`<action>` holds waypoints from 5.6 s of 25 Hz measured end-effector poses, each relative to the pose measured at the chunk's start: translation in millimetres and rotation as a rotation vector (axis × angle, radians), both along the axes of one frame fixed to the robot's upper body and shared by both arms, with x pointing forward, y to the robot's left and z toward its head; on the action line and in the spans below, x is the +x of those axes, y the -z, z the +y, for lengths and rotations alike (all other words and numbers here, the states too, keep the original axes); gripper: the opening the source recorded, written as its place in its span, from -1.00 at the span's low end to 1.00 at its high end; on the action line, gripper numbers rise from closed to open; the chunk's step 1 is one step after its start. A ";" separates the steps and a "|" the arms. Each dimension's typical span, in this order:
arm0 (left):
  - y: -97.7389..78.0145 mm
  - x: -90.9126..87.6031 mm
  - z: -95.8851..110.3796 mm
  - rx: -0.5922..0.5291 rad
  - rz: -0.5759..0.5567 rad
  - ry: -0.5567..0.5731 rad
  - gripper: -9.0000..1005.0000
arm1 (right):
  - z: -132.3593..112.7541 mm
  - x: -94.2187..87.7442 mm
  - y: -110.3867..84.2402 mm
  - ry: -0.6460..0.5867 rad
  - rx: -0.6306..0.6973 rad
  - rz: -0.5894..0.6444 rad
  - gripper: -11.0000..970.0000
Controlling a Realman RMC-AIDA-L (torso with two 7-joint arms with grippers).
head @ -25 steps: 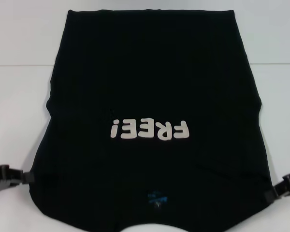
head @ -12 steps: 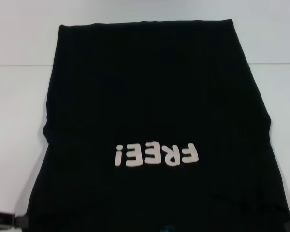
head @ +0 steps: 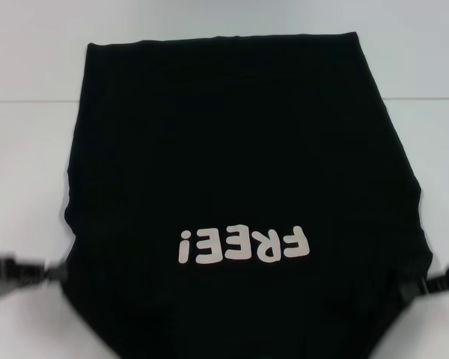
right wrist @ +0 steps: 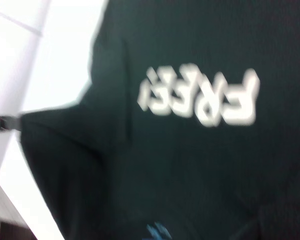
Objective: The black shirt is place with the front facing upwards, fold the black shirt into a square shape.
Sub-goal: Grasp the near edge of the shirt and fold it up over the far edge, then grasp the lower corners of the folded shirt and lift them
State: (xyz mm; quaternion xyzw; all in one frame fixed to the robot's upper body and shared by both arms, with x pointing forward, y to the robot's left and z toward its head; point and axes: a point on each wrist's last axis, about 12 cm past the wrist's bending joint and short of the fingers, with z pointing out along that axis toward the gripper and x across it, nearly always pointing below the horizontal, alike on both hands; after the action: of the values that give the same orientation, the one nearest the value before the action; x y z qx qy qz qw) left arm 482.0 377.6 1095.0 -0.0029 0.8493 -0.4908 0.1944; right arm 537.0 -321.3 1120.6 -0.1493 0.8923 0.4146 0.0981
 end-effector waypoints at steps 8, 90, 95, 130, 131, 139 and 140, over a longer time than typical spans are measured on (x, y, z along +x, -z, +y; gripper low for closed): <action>-23.3 72.6 -22.0 -0.053 -0.095 -0.163 -0.98 | -10.5 32.7 -21.0 0.247 0.139 -0.221 -0.70; 0.7 107.8 -41.0 0.267 -0.252 -0.408 0.50 | 25.1 92.4 2.4 0.558 -0.054 -0.489 0.48; 12.4 105.1 -39.8 0.273 -0.208 -0.396 0.84 | 15.4 83.3 5.3 0.576 -0.007 -0.477 0.75; 32.0 108.4 -58.5 0.341 -0.185 -0.353 0.28 | 14.5 79.4 2.4 0.568 0.067 -0.472 0.75; 32.0 108.5 -58.4 0.342 -0.186 -0.354 0.23 | 14.7 79.4 2.3 0.568 0.069 -0.472 0.75; 31.6 109.3 -57.5 0.345 -0.180 -0.363 -0.24 | 15.7 78.7 2.0 0.560 0.075 -0.469 0.75; 31.1 109.6 -57.2 0.346 -0.179 -0.365 -0.30 | 15.8 78.7 2.0 0.560 0.076 -0.469 0.75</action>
State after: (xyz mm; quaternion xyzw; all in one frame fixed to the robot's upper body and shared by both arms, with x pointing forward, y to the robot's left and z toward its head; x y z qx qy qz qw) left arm 591.6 320.4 1063.9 -0.0793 0.8855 -0.2935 0.3515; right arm 615.7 -305.6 1118.5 0.0134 0.8359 0.3590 0.4151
